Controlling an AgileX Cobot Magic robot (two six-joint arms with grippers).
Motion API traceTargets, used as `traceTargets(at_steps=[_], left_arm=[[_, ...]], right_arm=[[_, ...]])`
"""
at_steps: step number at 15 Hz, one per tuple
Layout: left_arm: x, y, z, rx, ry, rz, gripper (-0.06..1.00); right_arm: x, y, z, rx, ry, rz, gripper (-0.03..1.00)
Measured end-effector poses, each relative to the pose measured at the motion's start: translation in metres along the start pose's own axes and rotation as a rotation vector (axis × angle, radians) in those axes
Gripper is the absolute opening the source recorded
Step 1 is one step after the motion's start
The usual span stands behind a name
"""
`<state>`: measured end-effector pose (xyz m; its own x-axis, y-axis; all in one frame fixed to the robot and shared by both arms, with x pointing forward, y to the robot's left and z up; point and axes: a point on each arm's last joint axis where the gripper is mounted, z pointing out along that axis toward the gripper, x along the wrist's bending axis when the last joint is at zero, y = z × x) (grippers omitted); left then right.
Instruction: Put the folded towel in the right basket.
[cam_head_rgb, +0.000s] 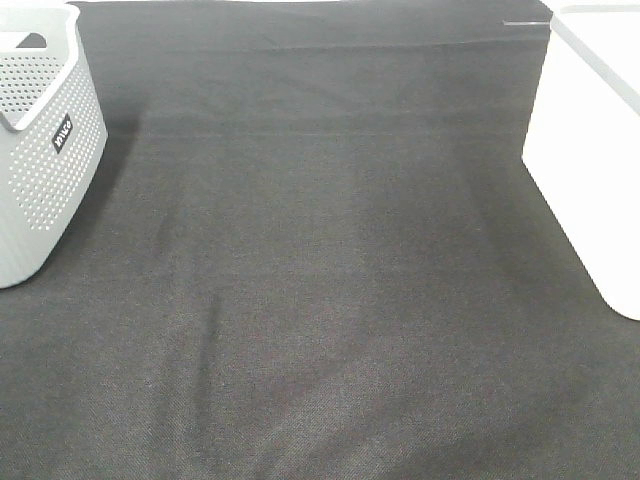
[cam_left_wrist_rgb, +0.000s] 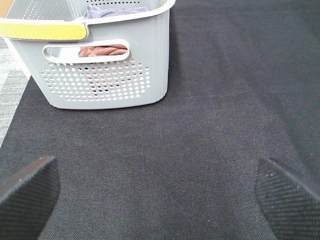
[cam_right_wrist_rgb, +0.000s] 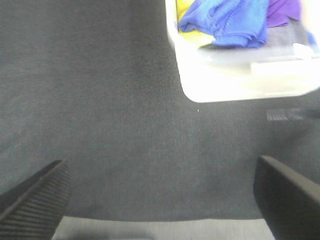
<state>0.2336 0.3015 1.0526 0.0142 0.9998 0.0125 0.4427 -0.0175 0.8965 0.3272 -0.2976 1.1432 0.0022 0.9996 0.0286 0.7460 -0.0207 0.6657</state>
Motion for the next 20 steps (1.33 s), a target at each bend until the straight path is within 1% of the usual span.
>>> traceTargets(at_steps=[1, 2, 4, 6, 8, 9, 10, 20], left_arm=[[0.0, 0.0, 0.0, 0.0, 0.0, 0.0, 0.99], [0.0, 0.0, 0.0, 0.0, 0.0, 0.0, 0.99], [0.0, 0.0, 0.0, 0.0, 0.0, 0.0, 0.99], [0.0, 0.0, 0.0, 0.0, 0.0, 0.0, 0.99], [0.0, 0.0, 0.0, 0.0, 0.0, 0.0, 0.99], [0.0, 0.0, 0.0, 0.0, 0.0, 0.0, 0.99], [0.0, 0.0, 0.0, 0.0, 0.0, 0.0, 0.99], [0.0, 0.0, 0.0, 0.0, 0.0, 0.0, 0.99]], right_arm=[[0.0, -0.025, -0.013, -0.068, -0.008, -0.009, 0.96], [-0.001, -0.045, -0.018, -0.11, -0.019, -0.027, 0.96], [-0.002, -0.082, -0.015, -0.159, -0.037, -0.048, 0.96], [-0.003, -0.108, -0.001, -0.191, -0.04, -0.069, 0.96], [-0.003, -0.134, 0.02, -0.202, -0.034, -0.068, 0.96], [-0.002, -0.138, 0.019, -0.25, -0.022, -0.064, 0.96], [-0.001, -0.14, 0.019, -0.269, -0.012, -0.061, 0.96], [0.0, -0.139, 0.02, -0.279, -0.002, -0.057, 0.95]])
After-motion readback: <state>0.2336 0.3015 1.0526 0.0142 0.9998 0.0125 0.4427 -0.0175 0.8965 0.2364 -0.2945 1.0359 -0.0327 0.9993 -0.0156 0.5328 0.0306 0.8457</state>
